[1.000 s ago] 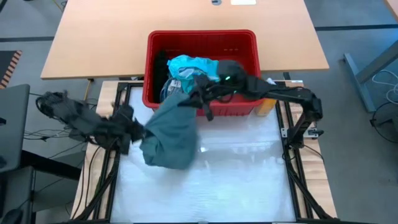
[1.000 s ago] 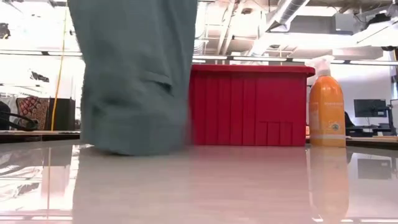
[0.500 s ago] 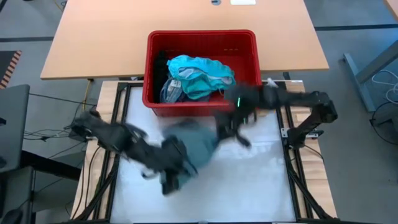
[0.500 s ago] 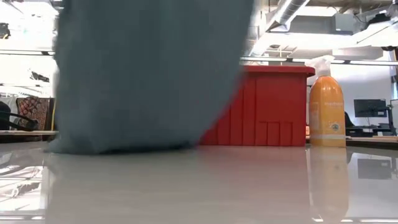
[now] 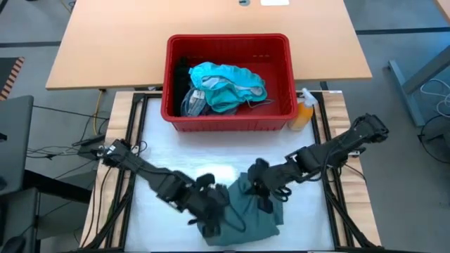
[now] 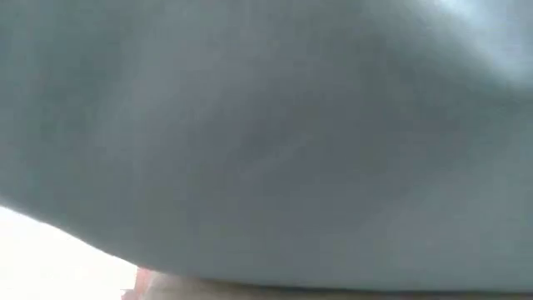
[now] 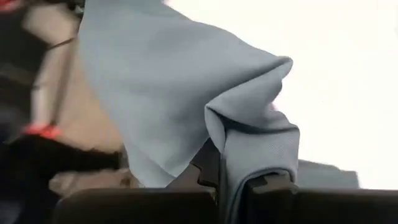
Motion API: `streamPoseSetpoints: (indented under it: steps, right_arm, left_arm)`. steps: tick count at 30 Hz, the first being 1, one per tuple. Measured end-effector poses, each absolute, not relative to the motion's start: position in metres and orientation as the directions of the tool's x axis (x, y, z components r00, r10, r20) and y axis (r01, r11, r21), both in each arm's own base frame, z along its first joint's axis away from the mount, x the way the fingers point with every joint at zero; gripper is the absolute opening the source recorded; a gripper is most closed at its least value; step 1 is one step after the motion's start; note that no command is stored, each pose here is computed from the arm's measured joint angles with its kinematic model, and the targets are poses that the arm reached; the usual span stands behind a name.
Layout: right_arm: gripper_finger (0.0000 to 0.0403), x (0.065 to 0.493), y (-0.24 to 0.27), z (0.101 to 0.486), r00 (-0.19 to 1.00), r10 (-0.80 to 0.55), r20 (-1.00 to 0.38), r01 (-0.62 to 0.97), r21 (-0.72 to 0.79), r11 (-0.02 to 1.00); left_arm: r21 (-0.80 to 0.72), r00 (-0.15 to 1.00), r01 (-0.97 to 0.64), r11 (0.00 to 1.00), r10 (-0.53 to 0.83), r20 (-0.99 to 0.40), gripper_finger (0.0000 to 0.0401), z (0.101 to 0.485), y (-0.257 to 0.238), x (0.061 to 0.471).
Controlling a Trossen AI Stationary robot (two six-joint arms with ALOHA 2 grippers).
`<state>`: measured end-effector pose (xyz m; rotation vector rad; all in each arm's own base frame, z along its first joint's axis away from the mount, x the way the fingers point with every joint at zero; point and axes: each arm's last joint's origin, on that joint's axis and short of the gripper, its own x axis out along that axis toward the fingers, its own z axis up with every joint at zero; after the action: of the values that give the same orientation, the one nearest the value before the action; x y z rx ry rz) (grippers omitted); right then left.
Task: Fold Laundry from Bin
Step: Fold the light blue pants
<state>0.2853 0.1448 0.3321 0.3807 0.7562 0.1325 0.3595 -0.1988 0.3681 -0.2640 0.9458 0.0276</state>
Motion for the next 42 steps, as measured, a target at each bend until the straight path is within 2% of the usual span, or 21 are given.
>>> streamPoseSetpoints:
  steps: [6,9,14,19,26,29,33,37,39,42]
  right_arm:
    - [0.003,0.259,0.159,0.319,0.62,0.131,-0.774,0.249,0.352,0.902]
    - [0.003,0.246,0.167,0.314,0.576,0.088,-0.812,0.357,0.347,0.867]
    - [0.003,0.23,0.179,0.304,0.531,-0.021,-0.847,0.498,0.292,0.816]
    - [0.003,0.222,0.181,0.269,0.471,-0.08,-0.879,0.576,0.238,0.782]
    - [0.003,0.223,0.164,0.225,0.423,-0.098,-0.901,0.627,0.213,0.749]
    - [0.0061,0.225,0.159,0.224,0.396,-0.08,-0.915,0.64,0.212,0.738]
    - [0.0135,0.226,0.153,0.225,0.334,-0.015,-0.943,0.634,0.212,0.744]
    - [0.0204,0.227,0.146,0.233,0.278,0.003,-0.961,0.621,0.182,0.763]
    - [0.0226,0.226,0.141,0.243,0.254,-0.021,-0.967,0.627,0.148,0.765]
    - [0.0238,0.223,0.129,0.263,0.204,-0.074,-0.976,0.638,0.075,0.767]
  left_arm:
    - [-0.076,0.479,-0.088,0.993,-0.024,-0.878,0.0,0.329,-0.161,0.379]
    - [-0.031,0.471,-0.03,0.999,-0.013,-0.882,0.0,0.312,-0.139,0.392]
    - [-0.067,0.501,0.047,0.997,-0.081,-0.862,0.0,0.291,-0.102,0.413]
    - [-0.147,0.513,0.099,0.984,-0.177,-0.84,0.0,0.275,-0.071,0.424]
    - [-0.158,0.488,0.082,0.984,-0.177,-0.855,0.0014,0.249,-0.052,0.424]
    - [-0.123,0.472,0.1,0.987,-0.156,-0.868,0.0046,0.245,-0.048,0.422]
    - [-0.078,0.437,0.09,0.993,-0.11,-0.893,0.0107,0.25,-0.044,0.418]
    - [-0.088,0.351,0.027,0.996,-0.092,-0.932,0.0158,0.273,-0.03,0.411]
    - [-0.071,0.306,0.005,0.997,-0.069,-0.95,0.0173,0.289,-0.023,0.404]
    - [-0.046,0.289,-0.011,0.999,-0.041,-0.957,0.0181,0.314,-0.019,0.397]
